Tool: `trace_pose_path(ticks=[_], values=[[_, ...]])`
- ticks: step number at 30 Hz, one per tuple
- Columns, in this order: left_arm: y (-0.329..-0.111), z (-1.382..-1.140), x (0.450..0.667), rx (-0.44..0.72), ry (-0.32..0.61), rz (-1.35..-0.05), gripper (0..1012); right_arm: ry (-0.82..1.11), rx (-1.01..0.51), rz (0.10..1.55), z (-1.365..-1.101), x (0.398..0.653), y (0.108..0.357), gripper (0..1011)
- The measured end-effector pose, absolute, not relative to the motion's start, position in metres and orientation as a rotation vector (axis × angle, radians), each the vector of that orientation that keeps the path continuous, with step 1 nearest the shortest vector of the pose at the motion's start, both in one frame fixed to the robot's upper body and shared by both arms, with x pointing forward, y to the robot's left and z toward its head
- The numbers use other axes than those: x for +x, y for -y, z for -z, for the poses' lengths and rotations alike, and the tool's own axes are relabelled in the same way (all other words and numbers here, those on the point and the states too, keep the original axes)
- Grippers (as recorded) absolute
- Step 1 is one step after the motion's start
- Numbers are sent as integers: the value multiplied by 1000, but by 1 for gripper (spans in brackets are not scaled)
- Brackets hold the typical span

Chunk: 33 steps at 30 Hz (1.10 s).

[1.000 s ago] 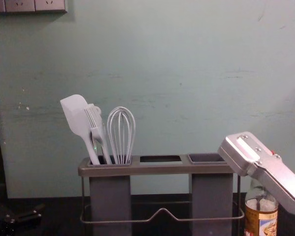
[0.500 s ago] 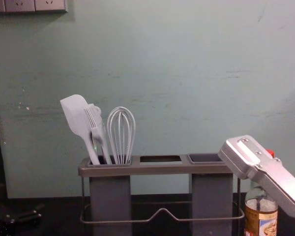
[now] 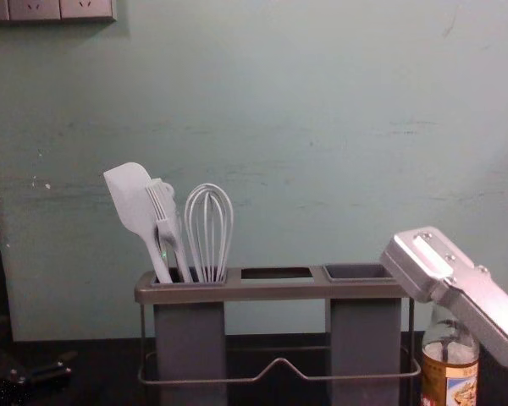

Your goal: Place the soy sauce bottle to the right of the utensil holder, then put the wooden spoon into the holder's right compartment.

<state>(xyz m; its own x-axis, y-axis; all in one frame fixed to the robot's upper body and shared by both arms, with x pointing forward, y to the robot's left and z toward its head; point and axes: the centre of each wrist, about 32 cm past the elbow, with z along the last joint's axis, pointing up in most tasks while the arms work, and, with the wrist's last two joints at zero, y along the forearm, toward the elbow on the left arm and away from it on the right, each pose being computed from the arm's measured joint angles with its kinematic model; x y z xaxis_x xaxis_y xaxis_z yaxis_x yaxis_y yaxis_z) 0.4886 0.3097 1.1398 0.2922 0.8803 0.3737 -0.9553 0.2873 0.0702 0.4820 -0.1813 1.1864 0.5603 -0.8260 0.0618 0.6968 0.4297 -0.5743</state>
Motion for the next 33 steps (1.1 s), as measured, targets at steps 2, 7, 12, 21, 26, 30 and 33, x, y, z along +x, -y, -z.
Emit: trace_pose_path(ticks=[2, 7, 12, 21, 26, 30, 33], values=[[-310, -1140, 489, 304, 285, -1248, 1005, -240, -590, 960, -1189, 481, 182, 839], [-310, -1140, 489, 304, 285, -1248, 1005, -212, -582, 925, -1198, 474, 186, 839], [-310, -1140, 489, 304, 285, -1248, 1005, -159, -569, 862, -1206, 463, 195, 839], [-310, -1140, 489, 304, 285, -1248, 1005, -94, -559, 738, -1216, 451, 216, 840], [-310, -1140, 489, 304, 285, -1248, 1005, -55, -490, 698, -1219, 442, 231, 839], [-310, -1140, 489, 304, 285, -1248, 1005, 1, -398, 691, -1216, 434, 238, 839], [-310, -1140, 489, 304, 285, -1248, 1005, 51, -311, 687, -1211, 428, 243, 840]])
